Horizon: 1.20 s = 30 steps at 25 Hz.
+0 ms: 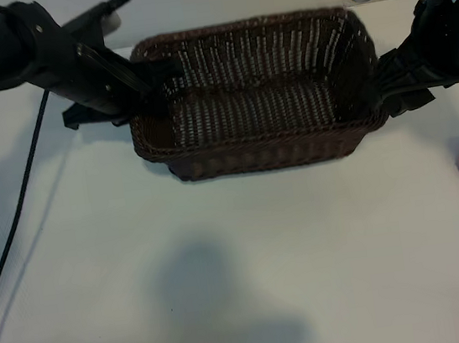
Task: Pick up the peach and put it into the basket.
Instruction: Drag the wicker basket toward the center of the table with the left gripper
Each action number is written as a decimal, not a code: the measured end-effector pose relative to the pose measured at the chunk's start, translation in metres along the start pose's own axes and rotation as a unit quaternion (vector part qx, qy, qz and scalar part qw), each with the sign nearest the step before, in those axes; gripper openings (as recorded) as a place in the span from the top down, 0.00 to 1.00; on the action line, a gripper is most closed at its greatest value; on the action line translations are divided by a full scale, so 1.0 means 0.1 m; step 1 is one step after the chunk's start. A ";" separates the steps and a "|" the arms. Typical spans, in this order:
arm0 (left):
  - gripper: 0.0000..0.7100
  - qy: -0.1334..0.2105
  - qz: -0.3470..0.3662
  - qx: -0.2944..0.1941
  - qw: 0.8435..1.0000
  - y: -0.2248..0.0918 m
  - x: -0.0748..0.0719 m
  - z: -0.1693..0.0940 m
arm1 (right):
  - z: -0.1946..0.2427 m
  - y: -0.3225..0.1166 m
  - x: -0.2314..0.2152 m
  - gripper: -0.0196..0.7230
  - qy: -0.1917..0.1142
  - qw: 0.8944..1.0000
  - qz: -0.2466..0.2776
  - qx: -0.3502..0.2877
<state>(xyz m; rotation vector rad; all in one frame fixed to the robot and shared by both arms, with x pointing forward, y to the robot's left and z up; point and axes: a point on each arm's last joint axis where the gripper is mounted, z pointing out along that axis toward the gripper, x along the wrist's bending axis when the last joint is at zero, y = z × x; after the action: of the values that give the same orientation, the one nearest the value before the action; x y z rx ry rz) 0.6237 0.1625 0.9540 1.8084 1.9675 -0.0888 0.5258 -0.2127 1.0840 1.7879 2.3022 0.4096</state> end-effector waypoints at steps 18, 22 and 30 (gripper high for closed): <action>0.78 0.010 0.014 0.008 1.000 -0.01 0.08 0.23 | 0.00 0.00 0.00 0.17 0.000 1.000 0.000 0.001; 0.71 0.008 0.011 0.008 1.000 -0.01 0.08 0.23 | 0.00 0.00 0.00 0.17 0.000 1.000 0.000 0.001; 0.04 0.004 -0.004 0.028 1.000 -0.03 0.05 0.18 | 0.00 0.00 0.00 0.17 0.000 1.000 0.000 0.001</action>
<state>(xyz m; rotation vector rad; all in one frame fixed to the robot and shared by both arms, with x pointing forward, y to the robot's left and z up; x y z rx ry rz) 0.6255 0.1604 0.9350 1.8383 1.9960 -0.1412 0.5257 -0.2128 1.0840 1.7887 2.3026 0.4083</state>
